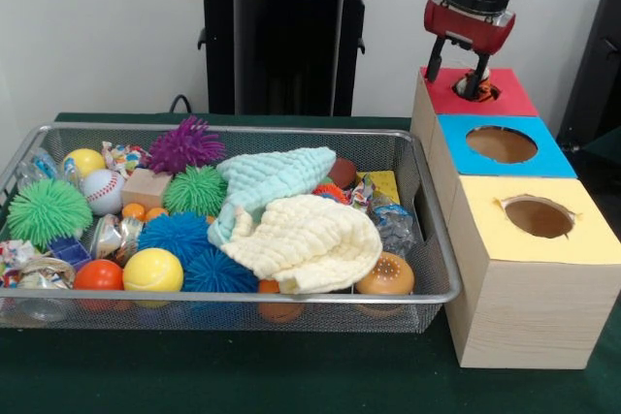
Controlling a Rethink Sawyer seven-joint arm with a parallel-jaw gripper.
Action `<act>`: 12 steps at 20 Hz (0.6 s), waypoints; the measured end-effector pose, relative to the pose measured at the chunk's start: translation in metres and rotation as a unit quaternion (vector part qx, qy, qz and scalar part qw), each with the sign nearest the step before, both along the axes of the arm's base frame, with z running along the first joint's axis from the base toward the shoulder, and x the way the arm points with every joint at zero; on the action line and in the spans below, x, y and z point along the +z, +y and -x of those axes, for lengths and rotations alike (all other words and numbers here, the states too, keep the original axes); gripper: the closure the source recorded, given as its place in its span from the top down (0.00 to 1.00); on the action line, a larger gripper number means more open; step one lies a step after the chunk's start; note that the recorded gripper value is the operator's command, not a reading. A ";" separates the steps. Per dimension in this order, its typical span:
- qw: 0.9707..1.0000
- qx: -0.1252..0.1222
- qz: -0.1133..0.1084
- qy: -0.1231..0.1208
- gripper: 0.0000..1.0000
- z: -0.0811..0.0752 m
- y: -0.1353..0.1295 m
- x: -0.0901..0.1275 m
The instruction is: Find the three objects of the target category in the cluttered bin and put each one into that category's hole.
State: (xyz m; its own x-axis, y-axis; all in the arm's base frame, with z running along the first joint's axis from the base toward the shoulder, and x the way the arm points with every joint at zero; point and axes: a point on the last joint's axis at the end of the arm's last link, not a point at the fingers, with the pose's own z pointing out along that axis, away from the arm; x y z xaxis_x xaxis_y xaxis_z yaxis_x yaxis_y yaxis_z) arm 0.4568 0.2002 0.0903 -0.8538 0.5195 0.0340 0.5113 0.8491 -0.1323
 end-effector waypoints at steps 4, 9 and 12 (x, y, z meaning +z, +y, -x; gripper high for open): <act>1.000 0.004 -0.007 -0.010 1.00 -0.002 0.007 0.004; 1.000 0.004 -0.010 -0.012 1.00 -0.001 0.008 0.006; 1.000 0.004 -0.012 -0.013 1.00 -0.002 0.009 0.008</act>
